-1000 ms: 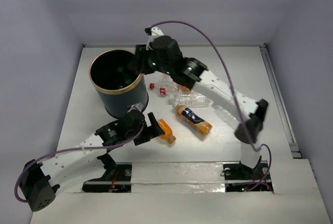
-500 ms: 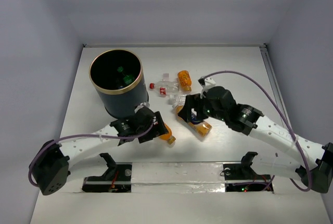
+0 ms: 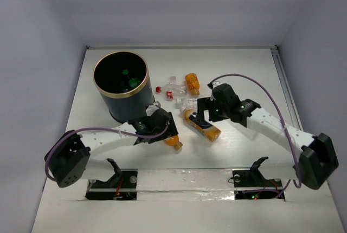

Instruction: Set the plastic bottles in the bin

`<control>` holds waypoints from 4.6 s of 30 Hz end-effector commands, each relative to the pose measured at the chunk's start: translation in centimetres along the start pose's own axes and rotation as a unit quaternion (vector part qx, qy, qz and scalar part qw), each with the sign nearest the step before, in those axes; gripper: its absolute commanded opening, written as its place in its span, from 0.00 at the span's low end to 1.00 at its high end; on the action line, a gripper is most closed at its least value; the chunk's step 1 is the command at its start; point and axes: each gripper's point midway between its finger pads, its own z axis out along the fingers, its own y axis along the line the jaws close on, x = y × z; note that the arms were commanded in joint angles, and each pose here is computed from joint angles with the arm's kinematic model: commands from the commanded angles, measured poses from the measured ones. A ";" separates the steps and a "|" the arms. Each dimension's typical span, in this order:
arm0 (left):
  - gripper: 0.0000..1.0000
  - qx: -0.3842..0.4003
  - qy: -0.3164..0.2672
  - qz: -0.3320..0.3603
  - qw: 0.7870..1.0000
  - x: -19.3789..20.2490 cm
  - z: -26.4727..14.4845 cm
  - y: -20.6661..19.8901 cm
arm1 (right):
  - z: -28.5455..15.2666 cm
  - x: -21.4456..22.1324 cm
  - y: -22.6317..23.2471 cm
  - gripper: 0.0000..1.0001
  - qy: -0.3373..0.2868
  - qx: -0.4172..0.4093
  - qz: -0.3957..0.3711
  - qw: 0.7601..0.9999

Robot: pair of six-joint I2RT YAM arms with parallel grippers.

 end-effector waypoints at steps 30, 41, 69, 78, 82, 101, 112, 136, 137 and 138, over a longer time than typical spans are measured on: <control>0.44 0.047 -0.270 0.093 0.957 -19.2 -22.5 -7.7 | 5.4 5.4 3.9 0.66 0.117 -0.136 -0.054 0.982; 0.43 -0.095 -0.406 0.064 0.907 -32.8 -25.6 -1.3 | -5.6 -4.0 9.7 0.66 -0.042 -0.218 -0.049 0.974; 0.72 0.130 -0.489 0.008 0.863 -32.3 -38.4 -5.2 | -4.9 -32.0 33.2 0.72 -0.304 -0.405 0.087 0.858; 0.69 0.159 -0.479 0.022 0.863 -31.5 -38.4 -6.4 | -0.6 -28.7 33.6 0.94 -0.271 -0.354 0.052 0.894; 0.63 0.199 -0.451 0.040 0.869 -30.8 -37.3 -8.0 | -3.3 -28.8 32.0 0.91 -0.290 -0.324 0.027 0.900; 0.00 0.230 -0.181 0.232 0.928 -17.4 -14.1 -22.9 | -15.0 -12.7 -8.3 0.00 -0.333 0.083 0.185 0.921; 0.36 0.138 -0.149 0.351 0.914 -16.1 -3.3 -22.8 | -9.7 -5.8 -15.0 0.09 -0.134 0.177 0.164 0.961; 0.69 0.203 -0.137 0.377 0.893 -15.0 -4.3 -21.3 | -0.7 -0.2 -18.0 1.00 0.157 0.162 0.171 0.959; 0.70 0.205 -0.132 0.385 0.890 -14.8 -4.0 -21.3 | -0.5 0.0 -17.8 1.00 0.164 0.156 0.173 0.959; 0.72 0.205 -0.133 0.388 0.889 -15.2 -3.7 -21.2 | -0.3 0.5 -17.8 1.00 0.171 0.154 0.177 0.957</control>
